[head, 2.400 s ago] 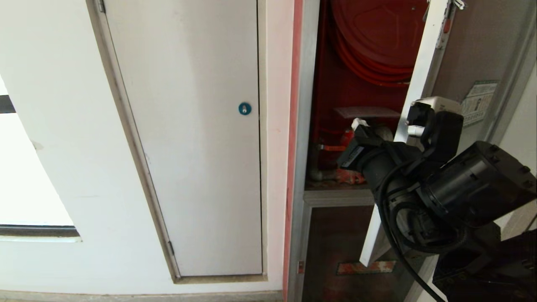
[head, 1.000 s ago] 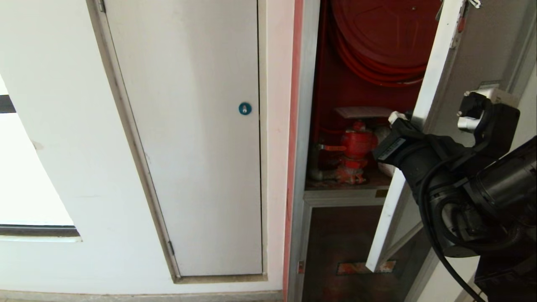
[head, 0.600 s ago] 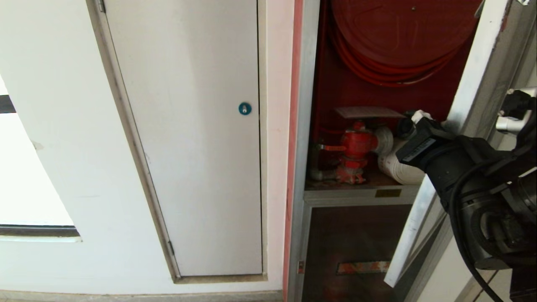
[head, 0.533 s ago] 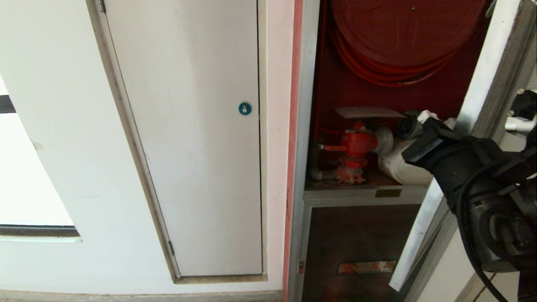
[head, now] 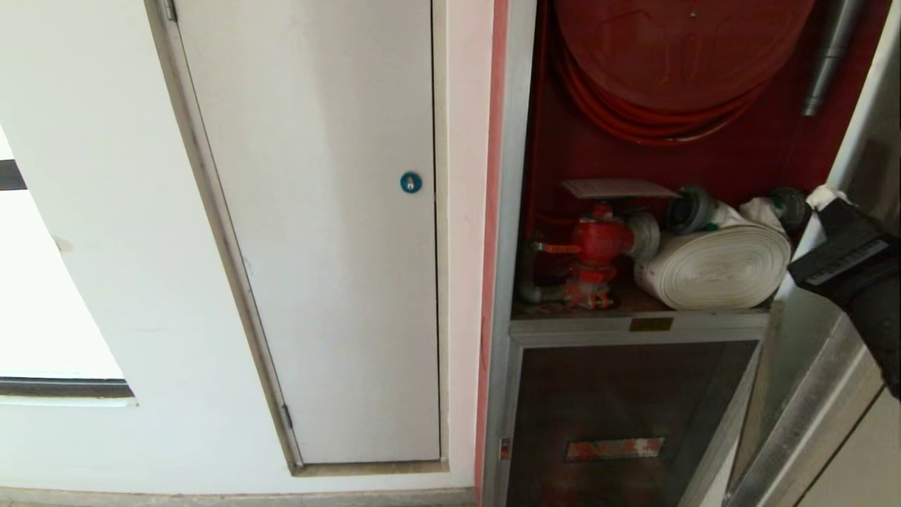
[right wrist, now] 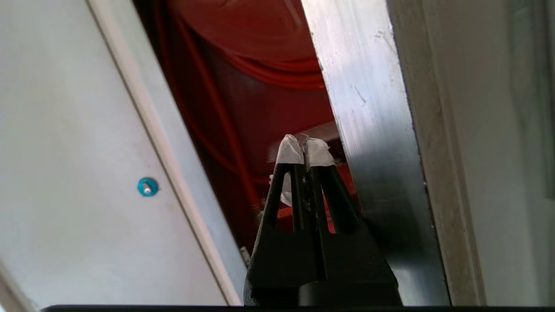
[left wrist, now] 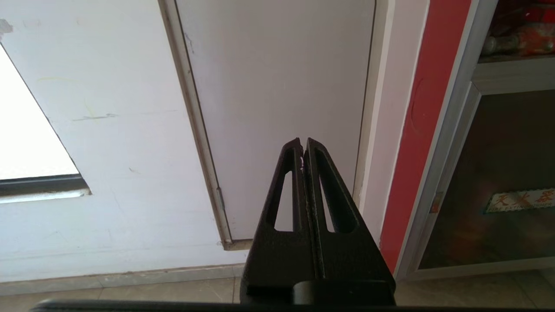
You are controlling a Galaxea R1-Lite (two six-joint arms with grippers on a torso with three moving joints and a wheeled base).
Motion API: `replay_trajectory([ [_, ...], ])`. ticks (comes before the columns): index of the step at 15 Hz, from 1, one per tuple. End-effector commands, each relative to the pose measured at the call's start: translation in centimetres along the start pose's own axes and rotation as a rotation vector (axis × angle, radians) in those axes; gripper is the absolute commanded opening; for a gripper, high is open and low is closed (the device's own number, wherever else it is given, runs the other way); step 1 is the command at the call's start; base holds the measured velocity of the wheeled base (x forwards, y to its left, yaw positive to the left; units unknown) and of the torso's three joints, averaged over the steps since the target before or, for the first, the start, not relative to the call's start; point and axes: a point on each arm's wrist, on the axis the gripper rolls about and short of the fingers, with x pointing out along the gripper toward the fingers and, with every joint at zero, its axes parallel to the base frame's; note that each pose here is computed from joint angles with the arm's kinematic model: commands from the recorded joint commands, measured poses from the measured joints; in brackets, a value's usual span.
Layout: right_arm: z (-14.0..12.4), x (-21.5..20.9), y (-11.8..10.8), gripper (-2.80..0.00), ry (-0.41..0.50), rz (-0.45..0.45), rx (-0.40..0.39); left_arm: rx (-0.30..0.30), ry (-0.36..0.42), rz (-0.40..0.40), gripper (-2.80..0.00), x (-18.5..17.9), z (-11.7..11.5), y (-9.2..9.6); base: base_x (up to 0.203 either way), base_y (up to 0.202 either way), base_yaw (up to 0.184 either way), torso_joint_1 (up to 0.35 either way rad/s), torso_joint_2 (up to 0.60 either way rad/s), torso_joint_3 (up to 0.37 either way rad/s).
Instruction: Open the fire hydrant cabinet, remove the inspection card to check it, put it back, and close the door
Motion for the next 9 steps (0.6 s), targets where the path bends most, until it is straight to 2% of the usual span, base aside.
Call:
replay_trajectory([
  [1, 2.5, -2.0, -2.1, -2.80, -0.043, -0.018, 0.041, 0.000, 0.022, -0.001, -2.80, 0.1, -0.6, 0.0, 0.000, 0.000, 0.000, 0.000, 0.00, 0.000],
  [4, 3.5, -3.7, -4.3, -2.80, -0.040, -0.053, 0.018, 0.000, 0.022, -0.002, -2.80, 0.1, -0.6, 0.0, 0.000, 0.000, 0.000, 0.000, 0.00, 0.000],
  [9, 5.5, -5.4, -7.6, -2.80, -0.119, -0.210, -0.030, 0.000, 0.022, -0.001, -2.80, 0.1, -0.6, 0.0, 0.000, 0.000, 0.000, 0.000, 0.00, 0.000],
])
